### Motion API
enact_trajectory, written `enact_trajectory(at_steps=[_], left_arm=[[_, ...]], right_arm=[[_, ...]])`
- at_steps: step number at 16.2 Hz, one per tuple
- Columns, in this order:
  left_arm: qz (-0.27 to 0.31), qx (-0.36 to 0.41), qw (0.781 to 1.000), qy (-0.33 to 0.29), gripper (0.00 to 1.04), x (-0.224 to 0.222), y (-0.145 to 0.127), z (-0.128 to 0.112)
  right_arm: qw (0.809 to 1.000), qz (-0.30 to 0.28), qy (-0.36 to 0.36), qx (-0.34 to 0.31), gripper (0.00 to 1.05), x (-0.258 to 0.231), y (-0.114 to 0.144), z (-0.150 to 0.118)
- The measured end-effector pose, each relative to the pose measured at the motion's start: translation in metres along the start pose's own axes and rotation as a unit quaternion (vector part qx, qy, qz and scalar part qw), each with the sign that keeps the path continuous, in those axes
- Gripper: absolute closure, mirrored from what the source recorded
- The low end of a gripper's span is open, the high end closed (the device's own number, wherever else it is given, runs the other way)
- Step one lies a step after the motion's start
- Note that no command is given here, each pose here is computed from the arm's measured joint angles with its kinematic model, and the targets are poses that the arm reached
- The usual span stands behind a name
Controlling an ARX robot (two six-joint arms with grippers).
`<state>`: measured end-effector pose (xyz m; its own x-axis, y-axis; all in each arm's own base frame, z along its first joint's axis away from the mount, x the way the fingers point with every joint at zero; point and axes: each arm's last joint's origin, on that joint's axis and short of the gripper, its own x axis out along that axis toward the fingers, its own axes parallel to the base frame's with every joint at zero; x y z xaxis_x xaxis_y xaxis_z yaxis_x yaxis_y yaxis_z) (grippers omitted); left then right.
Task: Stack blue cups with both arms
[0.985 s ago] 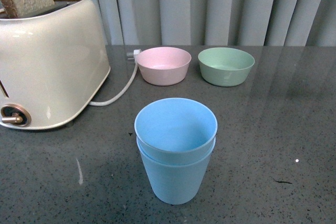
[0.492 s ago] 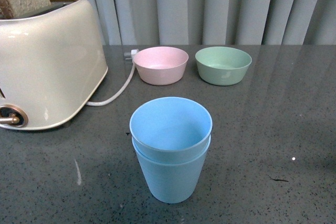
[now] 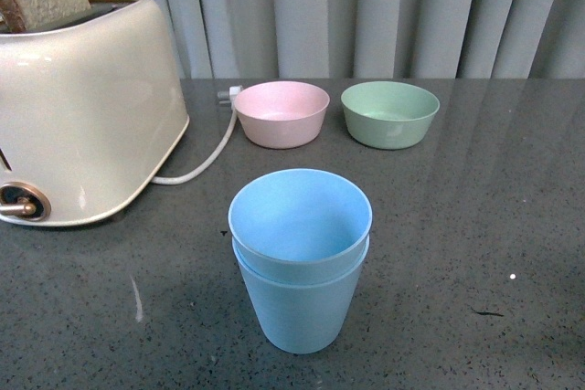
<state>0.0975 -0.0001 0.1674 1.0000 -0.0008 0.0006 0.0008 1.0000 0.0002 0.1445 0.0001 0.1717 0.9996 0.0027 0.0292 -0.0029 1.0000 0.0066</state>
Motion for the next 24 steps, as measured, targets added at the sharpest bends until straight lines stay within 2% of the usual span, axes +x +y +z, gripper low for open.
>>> enact_trajectory(at_steps=[2,4,23,24], left_arm=[[0.000,0.000,1.000,0.000,0.07,0.000,0.000,0.000],[0.000,0.000,1.000,0.000,0.07,0.000,0.000,0.000],[0.000,0.000,1.000,0.000,0.07,0.000,0.000,0.000],[0.000,0.000,1.000,0.000,0.07,0.000,0.000,0.000]], right_arm=[[1.000,-0.001,0.030,0.000,1.03,-0.005,0.000,-0.009],[1.000,0.000,0.010,0.000,1.03,-0.012,0.000,-0.003],[1.000,-0.001,0.013,0.000,1.03,-0.047,0.000,-0.003],[1.000,-0.001,0.013,0.000,0.76,-0.047,0.000,-0.003]])
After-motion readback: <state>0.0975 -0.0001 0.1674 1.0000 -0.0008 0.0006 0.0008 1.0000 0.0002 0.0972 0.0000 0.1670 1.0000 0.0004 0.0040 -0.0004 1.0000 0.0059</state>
